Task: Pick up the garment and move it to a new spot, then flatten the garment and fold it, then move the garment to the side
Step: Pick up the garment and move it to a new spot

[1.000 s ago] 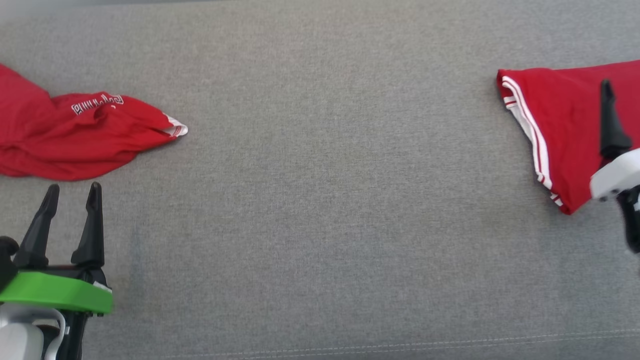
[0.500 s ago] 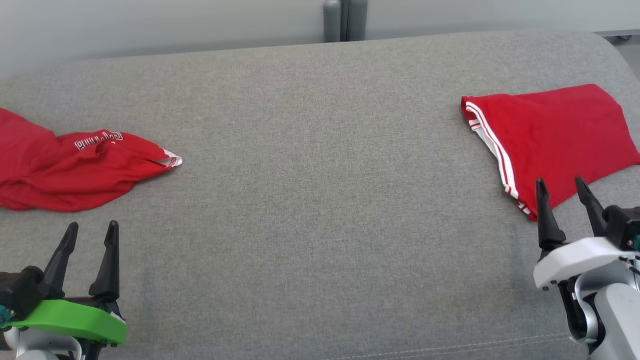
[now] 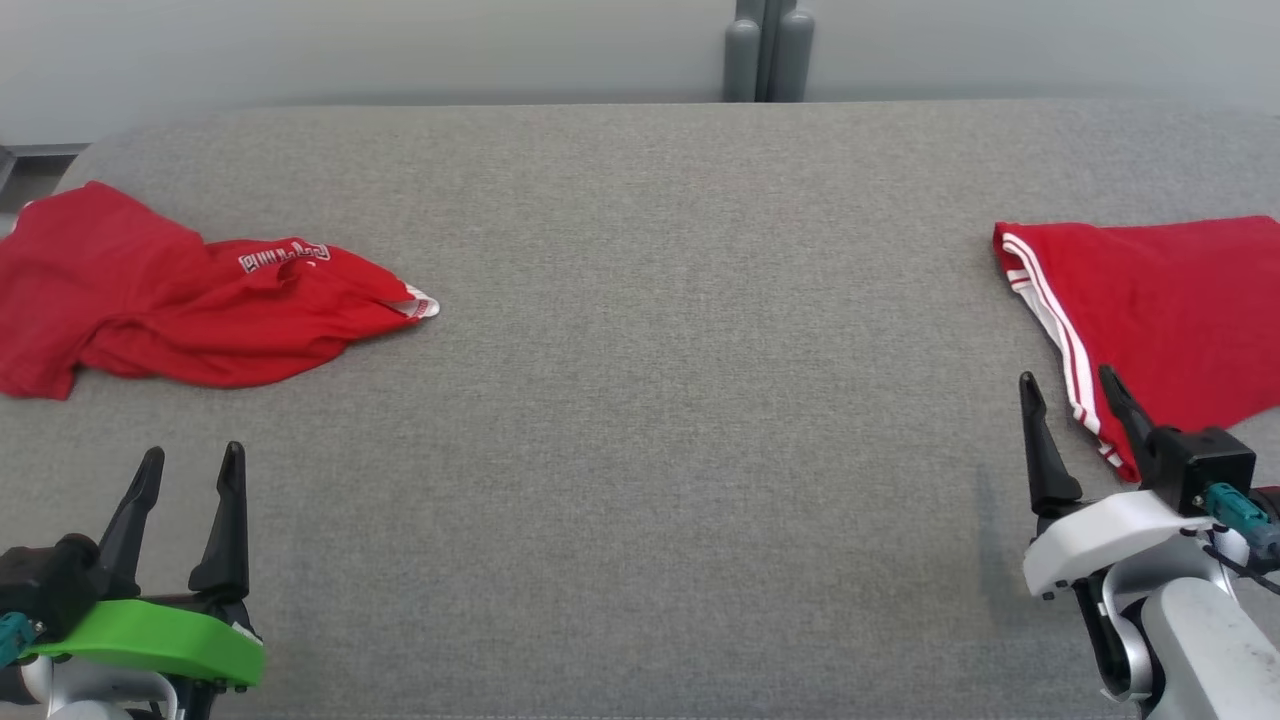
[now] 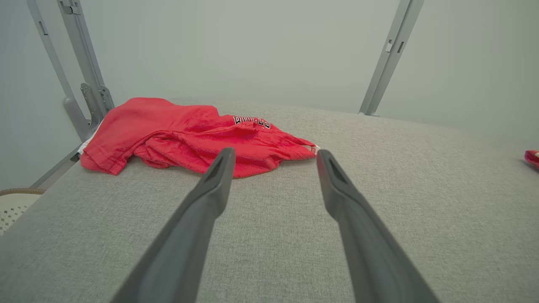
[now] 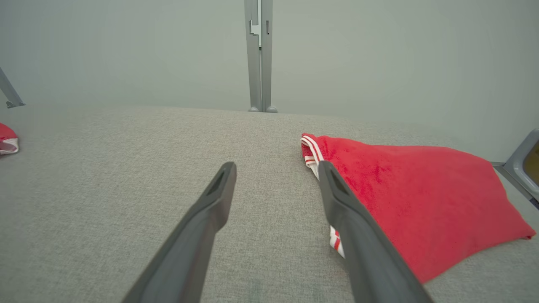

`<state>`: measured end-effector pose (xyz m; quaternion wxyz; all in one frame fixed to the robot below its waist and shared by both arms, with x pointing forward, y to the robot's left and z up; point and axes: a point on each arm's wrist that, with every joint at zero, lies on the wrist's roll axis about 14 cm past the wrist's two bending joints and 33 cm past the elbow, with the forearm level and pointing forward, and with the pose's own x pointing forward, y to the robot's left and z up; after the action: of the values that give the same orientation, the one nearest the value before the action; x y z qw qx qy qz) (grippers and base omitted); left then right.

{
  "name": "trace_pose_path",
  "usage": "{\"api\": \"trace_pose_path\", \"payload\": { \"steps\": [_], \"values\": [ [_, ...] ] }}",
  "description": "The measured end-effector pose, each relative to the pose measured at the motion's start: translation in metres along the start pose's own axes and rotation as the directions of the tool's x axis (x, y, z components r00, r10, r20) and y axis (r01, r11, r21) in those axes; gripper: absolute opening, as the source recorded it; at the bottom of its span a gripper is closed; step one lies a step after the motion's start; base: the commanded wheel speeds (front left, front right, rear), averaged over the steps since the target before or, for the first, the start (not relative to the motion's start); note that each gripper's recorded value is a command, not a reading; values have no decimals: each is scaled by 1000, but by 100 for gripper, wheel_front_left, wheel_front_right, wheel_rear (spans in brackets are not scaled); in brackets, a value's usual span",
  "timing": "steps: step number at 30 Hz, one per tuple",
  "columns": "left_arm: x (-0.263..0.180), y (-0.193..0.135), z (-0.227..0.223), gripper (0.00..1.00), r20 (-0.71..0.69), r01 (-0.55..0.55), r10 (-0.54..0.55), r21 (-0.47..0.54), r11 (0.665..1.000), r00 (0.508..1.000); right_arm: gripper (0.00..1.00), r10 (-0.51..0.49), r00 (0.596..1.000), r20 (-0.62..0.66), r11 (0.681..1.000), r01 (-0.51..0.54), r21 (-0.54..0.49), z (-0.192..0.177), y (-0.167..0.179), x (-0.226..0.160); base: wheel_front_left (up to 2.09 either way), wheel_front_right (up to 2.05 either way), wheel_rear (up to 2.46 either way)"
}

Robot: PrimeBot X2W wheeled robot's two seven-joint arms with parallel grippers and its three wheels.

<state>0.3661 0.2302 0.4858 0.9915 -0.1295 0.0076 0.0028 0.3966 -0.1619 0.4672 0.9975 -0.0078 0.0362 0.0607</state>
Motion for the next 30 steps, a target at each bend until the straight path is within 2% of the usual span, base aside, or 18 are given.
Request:
{"api": "trace_pose_path", "payload": {
  "steps": [4,8,14,22,27,30],
  "values": [
    [-12,16,8,100,26,-60,60,-9,998,998,100,95,995,7,995,-95,-1,1,34,6,0,0,0],
    [-29,39,16,100,53,-150,151,-15,989,987,100,209,978,14,978,-209,-10,3,70,10,0,0,0],
    [-74,82,15,100,55,-316,317,-17,949,947,100,349,937,7,937,-349,-22,2,115,10,0,0,0],
    [-118,103,20,100,81,-404,405,-25,914,911,100,420,907,21,907,-420,-26,9,147,16,0,0,0],
    [-146,126,26,100,102,-487,488,-41,873,867,100,497,867,27,867,-497,-25,12,178,12,0,0,0],
    [-150,129,17,100,74,-502,509,-92,860,858,100,509,860,30,861,-509,-19,13,184,14,0,0,0]
  ]
}}
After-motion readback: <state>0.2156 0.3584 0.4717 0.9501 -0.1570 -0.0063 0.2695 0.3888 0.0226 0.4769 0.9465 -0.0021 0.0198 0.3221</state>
